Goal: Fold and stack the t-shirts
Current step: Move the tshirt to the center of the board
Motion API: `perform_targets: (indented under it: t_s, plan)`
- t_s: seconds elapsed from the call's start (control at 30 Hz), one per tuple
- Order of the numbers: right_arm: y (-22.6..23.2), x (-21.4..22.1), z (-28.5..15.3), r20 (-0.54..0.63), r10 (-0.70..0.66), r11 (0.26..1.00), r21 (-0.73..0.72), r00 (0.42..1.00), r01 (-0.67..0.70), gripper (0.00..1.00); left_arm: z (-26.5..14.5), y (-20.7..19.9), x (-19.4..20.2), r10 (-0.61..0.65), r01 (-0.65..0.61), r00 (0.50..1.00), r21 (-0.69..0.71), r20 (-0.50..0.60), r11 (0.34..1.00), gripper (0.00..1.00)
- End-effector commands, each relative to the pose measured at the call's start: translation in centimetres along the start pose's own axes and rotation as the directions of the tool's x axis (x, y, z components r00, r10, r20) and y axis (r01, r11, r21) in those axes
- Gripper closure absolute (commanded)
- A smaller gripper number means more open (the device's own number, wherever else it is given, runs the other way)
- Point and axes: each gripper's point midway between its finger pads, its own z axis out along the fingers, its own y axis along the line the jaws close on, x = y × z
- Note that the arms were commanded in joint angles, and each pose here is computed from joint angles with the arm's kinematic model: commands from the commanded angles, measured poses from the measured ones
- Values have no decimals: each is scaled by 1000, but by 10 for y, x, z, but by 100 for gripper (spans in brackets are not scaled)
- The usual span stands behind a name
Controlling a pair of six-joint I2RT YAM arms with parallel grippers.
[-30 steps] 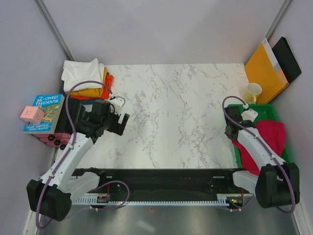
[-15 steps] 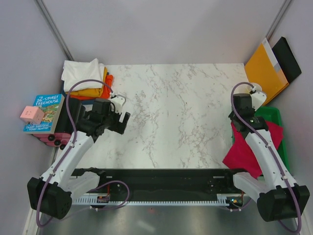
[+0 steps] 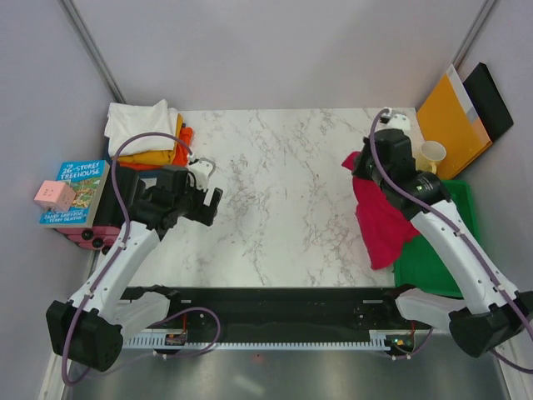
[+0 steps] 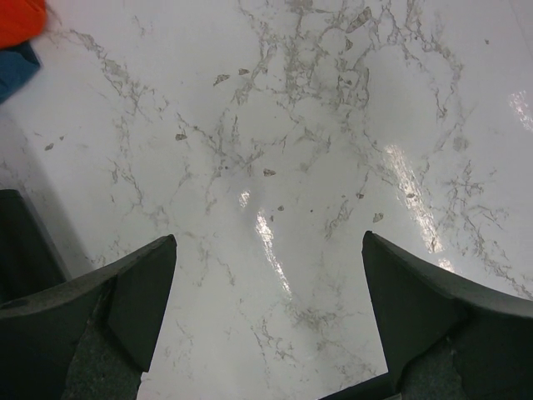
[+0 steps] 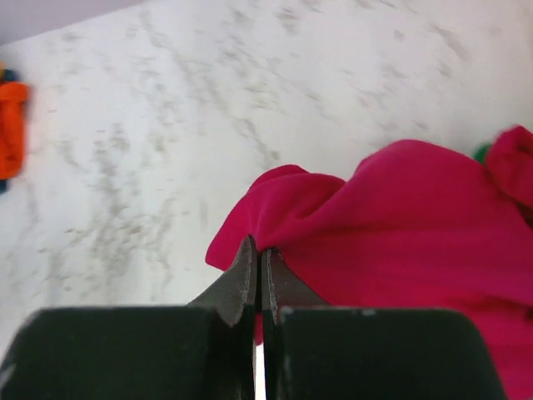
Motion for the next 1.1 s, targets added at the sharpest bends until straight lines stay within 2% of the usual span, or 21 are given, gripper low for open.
perform_targets:
  t_s: [0.0, 0.17, 0.4, 0.7, 0.73, 0.77, 0.8, 0.83, 0.93, 1.03, 1.07]
  plan:
    - [110, -50, -37, 125, -32, 941, -331, 992, 72, 100, -7, -1, -24, -31, 30, 997, 15, 73, 999, 0]
    - [173, -41, -46, 139, -101, 905, -399, 985, 149, 100, -10, 2, -25, -33, 34, 996, -3, 85, 999, 0]
    - [216, -11, -41, 119, -157, 873, -447, 980, 194, 100, -16, 9, -25, -45, 48, 994, -26, 98, 999, 0]
    - [232, 101, 7, -99, -290, 843, -497, 952, 205, 100, -11, 11, -20, -54, 56, 995, -23, 79, 998, 0]
    - [232, 106, 10, -113, -295, 842, -500, 949, 202, 92, -10, 11, -20, -55, 57, 995, -21, 78, 998, 0]
    - [230, 113, 12, -128, -305, 846, -493, 944, 206, 78, -9, 9, -20, -56, 57, 996, -14, 73, 998, 0]
    - [227, 116, 14, -139, -301, 853, -482, 943, 201, 61, -7, 9, -20, -55, 56, 996, -12, 68, 998, 0]
    - [220, 110, 18, -118, -287, 873, -440, 951, 209, 35, -6, 9, -20, -55, 56, 996, -9, 65, 998, 0]
    - [194, 84, 19, -60, -232, 919, -342, 971, 198, 2, -1, 6, -20, -56, 56, 997, 11, 53, 998, 0]
    - [153, 59, 22, -13, -168, 968, -190, 986, 162, 2, 5, 1, -20, -58, 57, 998, 43, 32, 997, 0]
    - [134, 66, 26, -31, -172, 977, -134, 985, 167, 2, 8, -2, -20, -60, 58, 998, 62, 26, 996, 0]
